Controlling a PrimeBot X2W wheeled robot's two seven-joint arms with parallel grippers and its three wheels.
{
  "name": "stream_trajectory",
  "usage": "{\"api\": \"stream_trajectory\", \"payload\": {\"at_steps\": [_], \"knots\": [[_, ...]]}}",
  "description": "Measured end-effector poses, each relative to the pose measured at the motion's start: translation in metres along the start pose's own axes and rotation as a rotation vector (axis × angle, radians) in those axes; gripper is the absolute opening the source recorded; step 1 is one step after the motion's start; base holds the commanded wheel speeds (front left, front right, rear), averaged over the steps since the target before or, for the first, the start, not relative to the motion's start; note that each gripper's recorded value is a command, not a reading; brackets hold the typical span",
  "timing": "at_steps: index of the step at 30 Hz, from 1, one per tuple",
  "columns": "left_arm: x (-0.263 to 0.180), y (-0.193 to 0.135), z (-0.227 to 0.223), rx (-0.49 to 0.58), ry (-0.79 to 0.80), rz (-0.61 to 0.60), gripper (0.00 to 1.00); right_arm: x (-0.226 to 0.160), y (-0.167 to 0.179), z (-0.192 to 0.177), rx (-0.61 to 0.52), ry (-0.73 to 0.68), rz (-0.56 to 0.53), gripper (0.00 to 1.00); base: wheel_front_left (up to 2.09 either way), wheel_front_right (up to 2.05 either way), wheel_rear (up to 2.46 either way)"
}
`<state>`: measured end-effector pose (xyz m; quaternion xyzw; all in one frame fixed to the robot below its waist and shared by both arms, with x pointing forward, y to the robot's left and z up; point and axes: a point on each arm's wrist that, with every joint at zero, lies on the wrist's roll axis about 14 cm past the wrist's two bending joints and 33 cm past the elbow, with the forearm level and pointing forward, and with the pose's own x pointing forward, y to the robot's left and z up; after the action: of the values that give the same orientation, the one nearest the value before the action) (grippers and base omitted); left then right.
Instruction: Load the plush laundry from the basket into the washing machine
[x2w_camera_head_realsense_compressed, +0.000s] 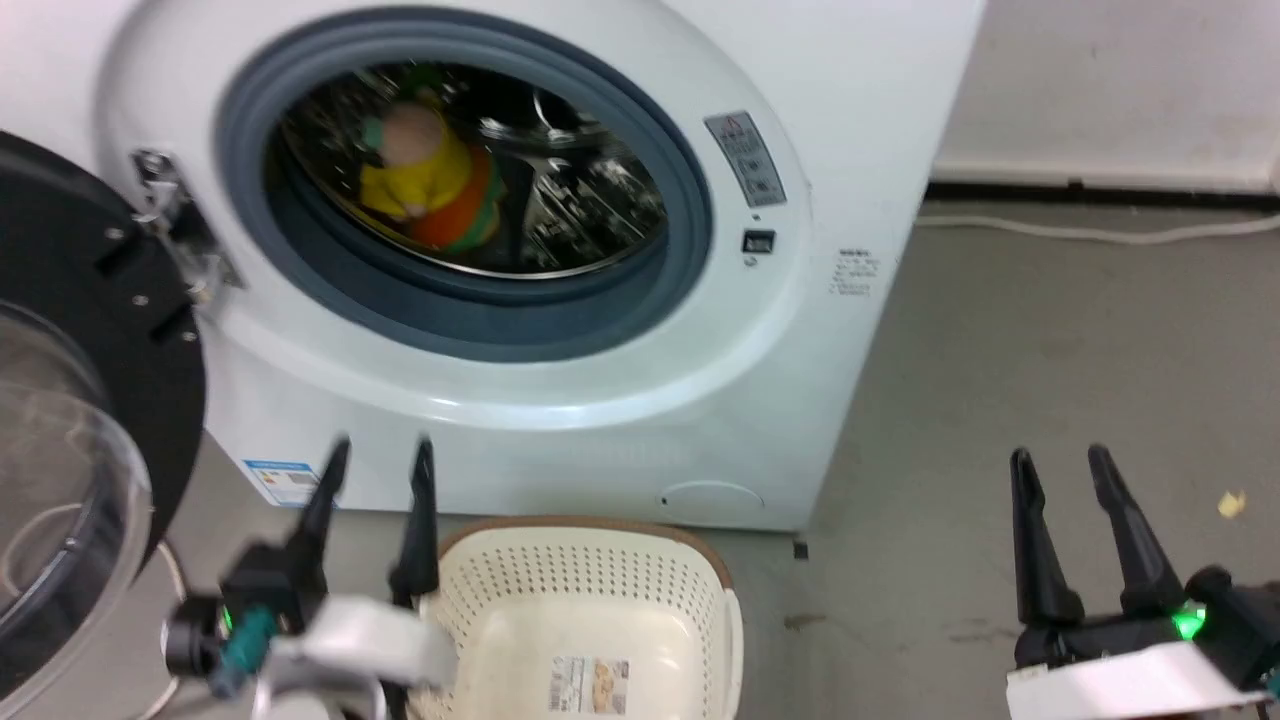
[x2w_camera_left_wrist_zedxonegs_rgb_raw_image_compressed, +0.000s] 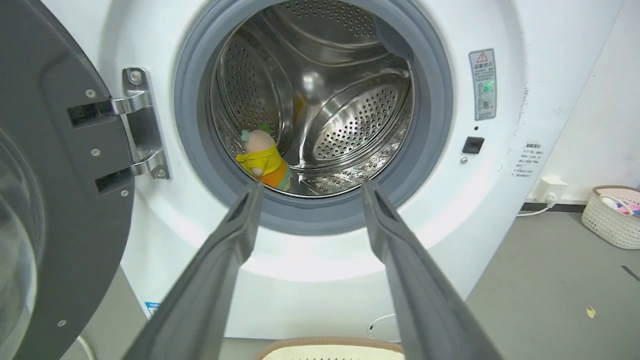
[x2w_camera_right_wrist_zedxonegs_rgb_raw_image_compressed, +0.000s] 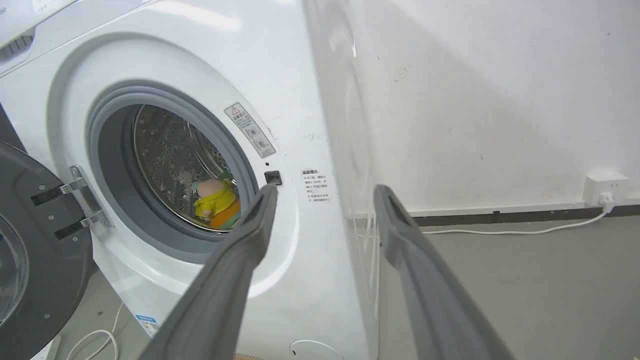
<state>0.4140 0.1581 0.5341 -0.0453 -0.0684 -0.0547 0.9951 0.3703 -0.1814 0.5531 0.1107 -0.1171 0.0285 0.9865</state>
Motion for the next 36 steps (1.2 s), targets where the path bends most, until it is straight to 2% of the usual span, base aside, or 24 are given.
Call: {"api": "stream_trajectory", "payload": {"at_steps": [6, 13, 14, 36], "knots": [[-0.049, -0.008, -0.012, 0.035, 0.044, 0.02, 1.0, -0.018, 0.009, -0.008, 0.014, 0.035, 0.022, 1.0, 0.0, 0.0, 0.0], [-0.06, -0.01, -0.012, 0.029, 0.043, 0.038, 1.0, -0.027, 0.012, -0.014, 0.019, 0.061, 0.027, 1.0, 0.0, 0.0, 0.0], [-0.06, -0.01, -0.012, 0.029, 0.043, 0.038, 0.0, -0.027, 0.012, -0.014, 0.019, 0.061, 0.027, 0.0, 0.0, 0.0, 0.0], [-0.059, -0.008, -0.013, 0.045, 0.062, 0.043, 0.0, -0.027, 0.013, -0.019, -0.008, 0.096, 0.035, 0.0, 0.0, 0.0, 0.0]]}}
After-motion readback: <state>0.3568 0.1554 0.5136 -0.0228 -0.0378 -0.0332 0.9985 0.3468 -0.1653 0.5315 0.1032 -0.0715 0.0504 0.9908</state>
